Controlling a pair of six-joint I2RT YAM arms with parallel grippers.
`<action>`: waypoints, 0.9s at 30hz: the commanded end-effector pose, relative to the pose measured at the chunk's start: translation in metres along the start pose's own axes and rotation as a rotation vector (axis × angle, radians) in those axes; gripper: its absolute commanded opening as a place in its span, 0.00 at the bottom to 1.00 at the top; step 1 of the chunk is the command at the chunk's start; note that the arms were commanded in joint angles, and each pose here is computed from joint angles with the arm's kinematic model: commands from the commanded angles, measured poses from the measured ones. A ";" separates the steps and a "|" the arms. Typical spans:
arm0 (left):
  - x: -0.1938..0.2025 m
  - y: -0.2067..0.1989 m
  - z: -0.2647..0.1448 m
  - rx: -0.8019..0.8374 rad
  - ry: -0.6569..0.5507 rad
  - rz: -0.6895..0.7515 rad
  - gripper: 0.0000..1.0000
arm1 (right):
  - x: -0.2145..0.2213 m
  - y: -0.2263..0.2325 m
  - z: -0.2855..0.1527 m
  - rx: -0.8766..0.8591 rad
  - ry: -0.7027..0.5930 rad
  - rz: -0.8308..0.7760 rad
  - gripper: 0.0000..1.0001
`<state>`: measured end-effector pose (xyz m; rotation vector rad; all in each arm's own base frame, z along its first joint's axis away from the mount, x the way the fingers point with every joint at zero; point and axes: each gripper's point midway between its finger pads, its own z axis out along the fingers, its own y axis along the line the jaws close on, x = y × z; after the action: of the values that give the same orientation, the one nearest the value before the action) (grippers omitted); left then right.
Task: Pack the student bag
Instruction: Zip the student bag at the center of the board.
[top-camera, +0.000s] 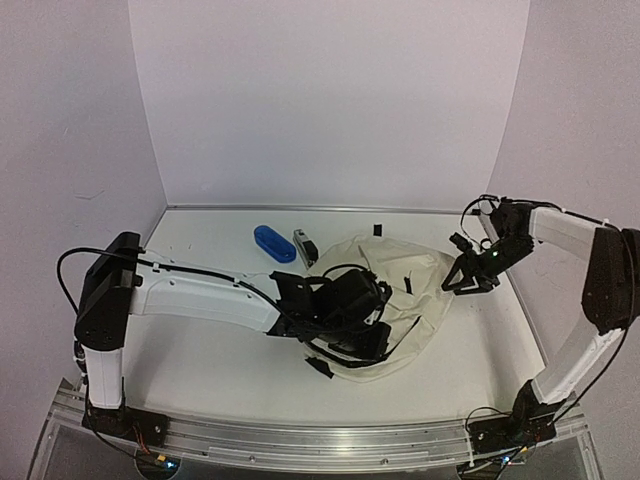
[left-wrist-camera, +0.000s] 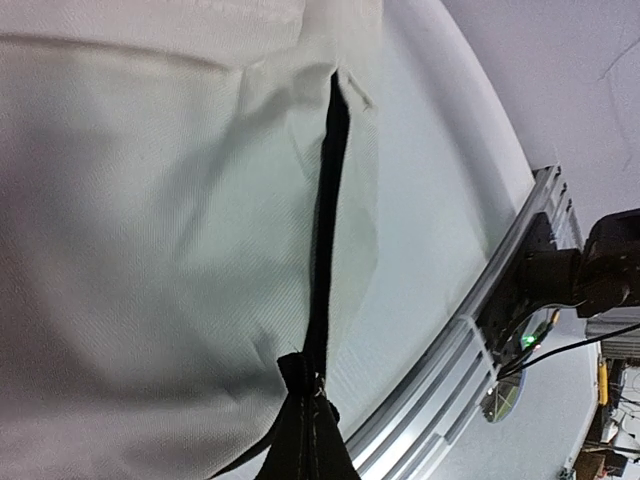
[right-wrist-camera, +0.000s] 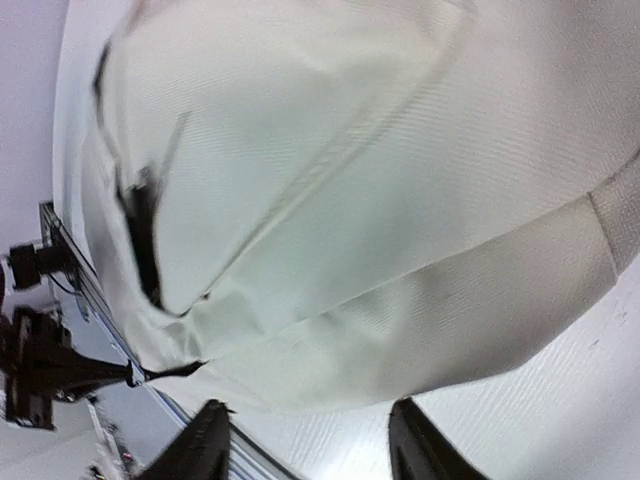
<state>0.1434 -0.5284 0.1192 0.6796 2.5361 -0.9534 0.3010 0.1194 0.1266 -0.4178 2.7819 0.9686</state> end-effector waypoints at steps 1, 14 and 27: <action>-0.043 -0.019 -0.010 0.126 -0.091 -0.077 0.00 | 0.020 0.048 -0.020 -0.036 -0.047 -0.287 0.66; -0.041 0.005 -0.005 0.182 -0.071 -0.206 0.00 | 0.051 0.093 0.020 0.037 -0.099 -0.838 0.65; -0.040 0.012 -0.004 0.189 -0.068 -0.244 0.00 | 0.070 0.109 0.072 0.039 0.023 -1.153 0.57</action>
<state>0.1741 -0.5297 0.1163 0.4265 2.5859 -1.2158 0.2004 0.2254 0.1327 -1.6082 2.0185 0.6636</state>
